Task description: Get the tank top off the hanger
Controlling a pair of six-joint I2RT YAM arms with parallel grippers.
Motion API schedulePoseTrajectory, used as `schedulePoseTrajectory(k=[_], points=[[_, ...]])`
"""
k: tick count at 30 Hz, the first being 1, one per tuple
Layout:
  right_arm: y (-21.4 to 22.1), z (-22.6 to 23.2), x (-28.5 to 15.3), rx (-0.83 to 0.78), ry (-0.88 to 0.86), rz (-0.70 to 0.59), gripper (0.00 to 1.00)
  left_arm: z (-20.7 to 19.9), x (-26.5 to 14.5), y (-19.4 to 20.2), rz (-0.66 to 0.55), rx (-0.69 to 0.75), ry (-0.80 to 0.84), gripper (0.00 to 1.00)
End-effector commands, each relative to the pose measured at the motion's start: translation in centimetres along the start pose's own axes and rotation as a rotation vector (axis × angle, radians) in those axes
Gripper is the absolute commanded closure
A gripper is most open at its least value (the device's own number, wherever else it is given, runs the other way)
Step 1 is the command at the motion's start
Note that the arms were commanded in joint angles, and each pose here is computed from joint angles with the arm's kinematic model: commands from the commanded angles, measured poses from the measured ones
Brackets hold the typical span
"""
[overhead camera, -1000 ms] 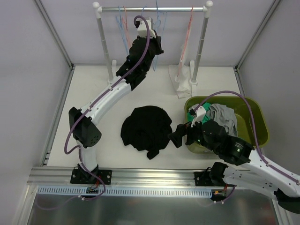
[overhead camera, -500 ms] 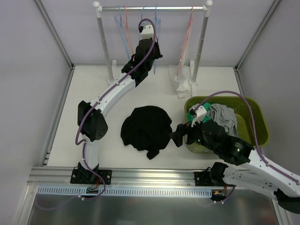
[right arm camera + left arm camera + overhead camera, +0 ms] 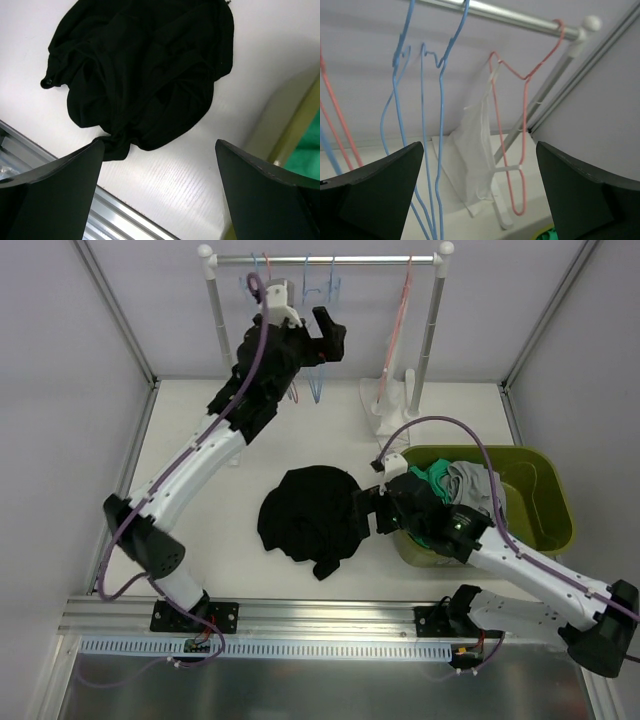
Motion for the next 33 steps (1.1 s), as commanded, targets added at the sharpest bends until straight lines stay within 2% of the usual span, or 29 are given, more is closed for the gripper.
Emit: schedulePoseTrajectory(k=[1, 6, 7, 8, 9, 11, 12, 17, 18, 20, 21, 22, 23, 25, 26, 30, 31, 33], points=[[-2.2, 0.5, 1.4, 0.003, -0.02, -0.008, 0.0, -2.8, -6.2, -4.9, -0.079, -0.053, 0.138, 0.01], [-3.1, 1.7, 5.4, 0.022, -0.033, 0.083, 0.01, -1.1, -13.6, -5.4, -0.085, -0.072, 0.147, 0.01], [-2.6, 2.2, 7.1, 0.031, -0.039, 0.139, 0.01, -0.8, -14.6, -5.4, -0.084, -0.072, 0.152, 0.01], [-3.3, 2.7, 7.7, 0.042, -0.061, 0.137, 0.0, 0.4, -15.3, -3.9, -0.054, -0.063, 0.128, 0.01], [-3.5, 3.2, 8.5, 0.047, -0.067, 0.143, 0.0, 0.6, -17.4, -4.7, -0.081, -0.069, 0.148, 0.01], [-3.3, 4.1, 10.9, 0.026, -0.058, 0.194, 0.0, 2.3, -18.9, -3.2, -0.056, -0.054, 0.11, 0.01], [-3.1, 4.3, 11.8, 0.008, -0.049, 0.219, 0.01, 2.7, -20.6, -3.7, -0.074, -0.063, 0.119, 0.01], [0.3, 5.7, 16.7, -0.036, -0.022, 0.438, 0.01, 6.8, -24.3, -0.5, 0.08, -0.001, -0.02, 0.02], [1.9, 5.9, 18.0, -0.061, 0.001, 0.505, 0.01, 7.6, -25.3, -0.5, 0.079, 0.009, -0.072, 0.01], [3.4, 6.1, 18.9, -0.106, 0.054, 0.56, 0.0, 9.4, -26.8, 0.8, 0.157, 0.04, -0.152, 0.01], [4.4, 6.3, 19.6, -0.113, 0.068, 0.593, 0.01, 9.8, -27.9, 0.8, 0.159, 0.034, -0.155, 0.01], [4.8, 6.2, 19.8, -0.12, 0.087, 0.601, 0.07, 10.1, -28.5, 1.1, 0.174, 0.035, -0.157, 0.01], [4.9, 6.3, 19.9, -0.119, 0.087, 0.596, 0.37, 11.0, -29.7, 1.6, 0.196, 0.044, -0.167, 0.01], [4.4, 6.4, 19.7, -0.111, 0.074, 0.559, 0.86, 11.7, -30.5, 2.3, 0.223, 0.068, -0.155, 0.01], [3.7, 6.5, 19.6, -0.104, 0.07, 0.521, 1.0, 12.5, -31.1, 3.2, 0.239, 0.081, -0.15, 0.01], [-0.9, 6.0, 16.1, -0.097, 0.04, 0.307, 1.0, 14.7, -31.8, 6.6, 0.335, 0.133, -0.125, 0.01], [-3.3, 5.6, 13.7, -0.098, 0.035, 0.207, 1.0, 15.0, -31.9, 7.2, 0.355, 0.133, -0.126, 0.01], [-5.8, 4.8, 10.9, -0.1, 0.035, 0.109, 1.0, 15.4, -32.0, 8.3, 0.403, 0.14, -0.112, 0.01]])
Point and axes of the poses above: each gripper's point midway between its finger pads, its own x axis out along the fingers, its own z axis along the line the jaws close on, y = z × x, the point moved 9 cm from there along -x, back along the fingers, and after that the axes turned 15 degrees about -x, right-handed, at the moved point
